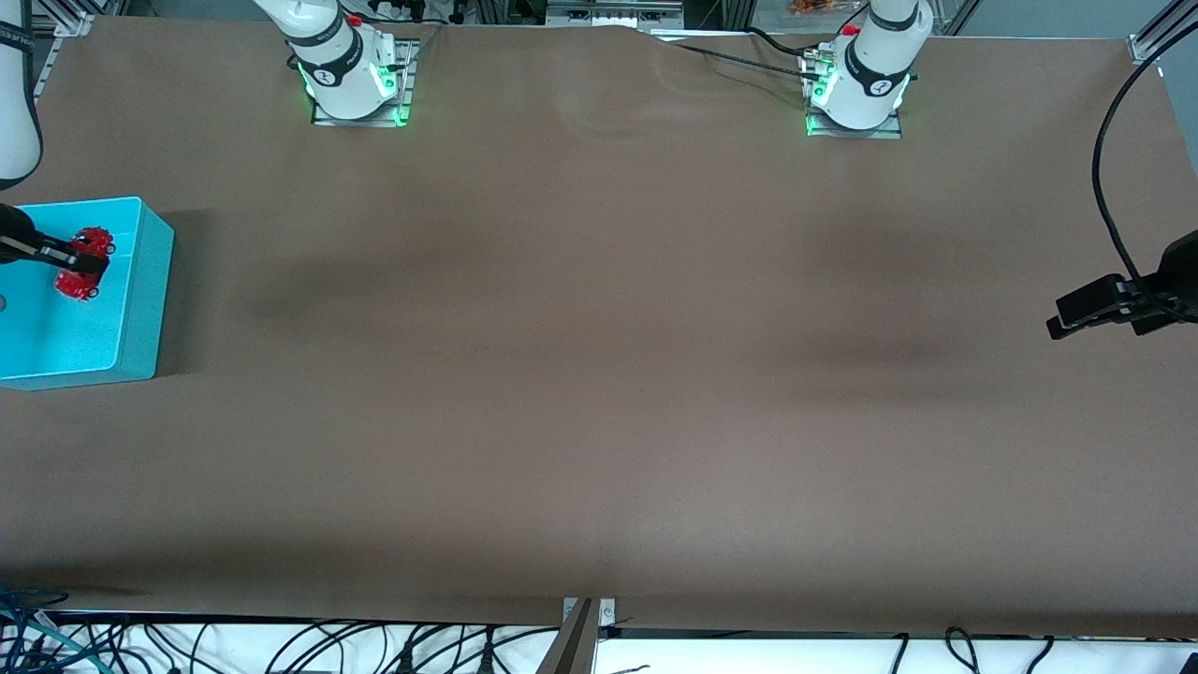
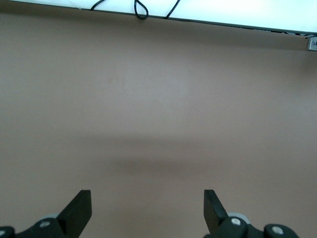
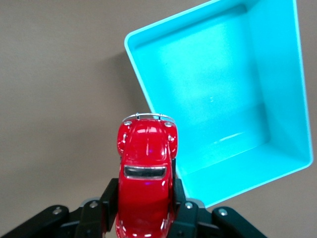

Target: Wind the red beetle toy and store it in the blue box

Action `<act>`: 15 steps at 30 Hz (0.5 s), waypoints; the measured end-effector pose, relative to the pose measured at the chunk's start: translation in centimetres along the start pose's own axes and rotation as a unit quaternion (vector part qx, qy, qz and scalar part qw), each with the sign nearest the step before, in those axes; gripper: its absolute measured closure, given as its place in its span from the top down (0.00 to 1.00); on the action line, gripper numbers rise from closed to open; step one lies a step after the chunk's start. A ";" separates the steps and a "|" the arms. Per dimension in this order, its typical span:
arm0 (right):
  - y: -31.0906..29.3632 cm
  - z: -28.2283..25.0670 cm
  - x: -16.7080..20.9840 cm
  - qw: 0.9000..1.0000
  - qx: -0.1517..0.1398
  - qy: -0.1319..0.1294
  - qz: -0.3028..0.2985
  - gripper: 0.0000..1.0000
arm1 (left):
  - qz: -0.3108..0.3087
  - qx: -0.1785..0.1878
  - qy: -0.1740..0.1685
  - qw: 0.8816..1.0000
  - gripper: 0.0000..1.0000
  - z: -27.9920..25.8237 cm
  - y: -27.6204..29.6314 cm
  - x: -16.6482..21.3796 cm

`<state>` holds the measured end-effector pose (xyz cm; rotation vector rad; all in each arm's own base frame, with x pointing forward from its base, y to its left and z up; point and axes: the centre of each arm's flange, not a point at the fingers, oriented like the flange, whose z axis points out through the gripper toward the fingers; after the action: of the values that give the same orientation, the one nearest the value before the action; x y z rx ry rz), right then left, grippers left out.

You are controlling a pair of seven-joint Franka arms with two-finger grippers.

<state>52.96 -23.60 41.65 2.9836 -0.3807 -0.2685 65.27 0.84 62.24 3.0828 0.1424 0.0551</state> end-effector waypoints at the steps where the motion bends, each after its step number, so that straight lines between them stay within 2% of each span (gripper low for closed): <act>1: 0.2 0.2 0.0 1.000 -0.004 0.000 -0.007 0.47 | 0.000 0.000 0.000 1.000 1.00 0.0 0.0 0.0; 5: 1.1 0.9 0.1 0.999 -0.016 0.000 -0.029 0.47 | 0.000 0.000 0.000 1.000 1.00 0.0 0.0 0.0; 15: 4.8 3.2 0.2 0.997 -0.023 -0.002 -0.079 0.47 | 0.000 0.000 0.000 1.000 1.00 0.0 0.0 0.0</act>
<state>51.44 -28.56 39.14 2.9716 -0.1380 -0.2953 65.27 0.84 62.24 3.0827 0.1424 0.0551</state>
